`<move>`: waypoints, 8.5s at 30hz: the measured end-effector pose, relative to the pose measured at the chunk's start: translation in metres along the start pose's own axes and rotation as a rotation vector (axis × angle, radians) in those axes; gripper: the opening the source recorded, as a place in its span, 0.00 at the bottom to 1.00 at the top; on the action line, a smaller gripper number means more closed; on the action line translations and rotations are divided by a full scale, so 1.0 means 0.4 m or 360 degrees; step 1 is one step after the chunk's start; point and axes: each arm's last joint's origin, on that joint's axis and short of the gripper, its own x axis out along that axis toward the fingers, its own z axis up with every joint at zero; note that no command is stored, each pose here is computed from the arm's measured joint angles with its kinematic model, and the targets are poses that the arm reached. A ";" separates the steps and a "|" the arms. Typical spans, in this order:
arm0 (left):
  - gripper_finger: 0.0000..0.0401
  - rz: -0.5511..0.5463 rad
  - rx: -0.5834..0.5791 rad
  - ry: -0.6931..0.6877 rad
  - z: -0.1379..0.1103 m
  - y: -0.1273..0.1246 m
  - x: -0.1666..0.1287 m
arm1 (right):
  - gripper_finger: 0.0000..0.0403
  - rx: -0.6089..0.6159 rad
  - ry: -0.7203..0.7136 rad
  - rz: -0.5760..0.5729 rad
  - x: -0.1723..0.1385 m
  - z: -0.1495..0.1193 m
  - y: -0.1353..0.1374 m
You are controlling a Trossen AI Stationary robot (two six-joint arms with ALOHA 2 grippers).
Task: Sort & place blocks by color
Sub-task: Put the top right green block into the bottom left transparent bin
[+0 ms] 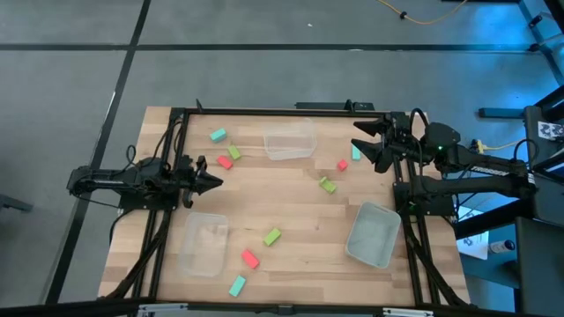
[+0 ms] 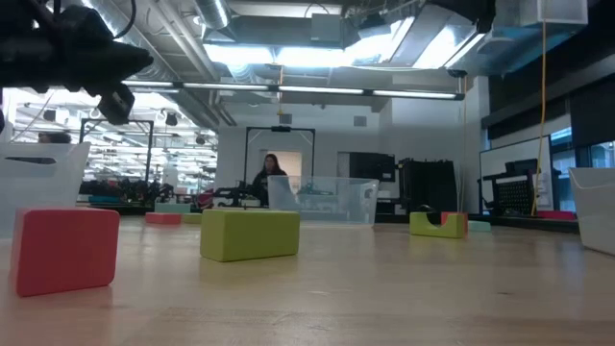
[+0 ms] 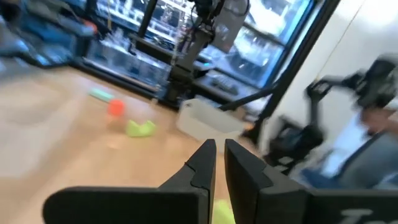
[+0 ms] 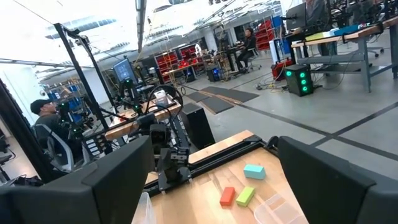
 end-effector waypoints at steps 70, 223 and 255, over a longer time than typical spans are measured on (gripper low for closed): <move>0.48 0.0503 0.0409 -0.0333 0.330 -0.108 0.155 | 0.87 0.0010 -0.0001 0.0003 0.000 0.000 0.000; 0.48 0.0474 0.0400 -0.0387 0.338 -0.113 0.154 | 0.87 -0.0076 0.1850 -0.0951 0.164 -0.588 -0.086; 0.48 0.0480 0.0399 -0.0391 0.338 -0.113 0.154 | 0.33 0.0128 0.1209 -0.0449 0.035 -0.479 -0.023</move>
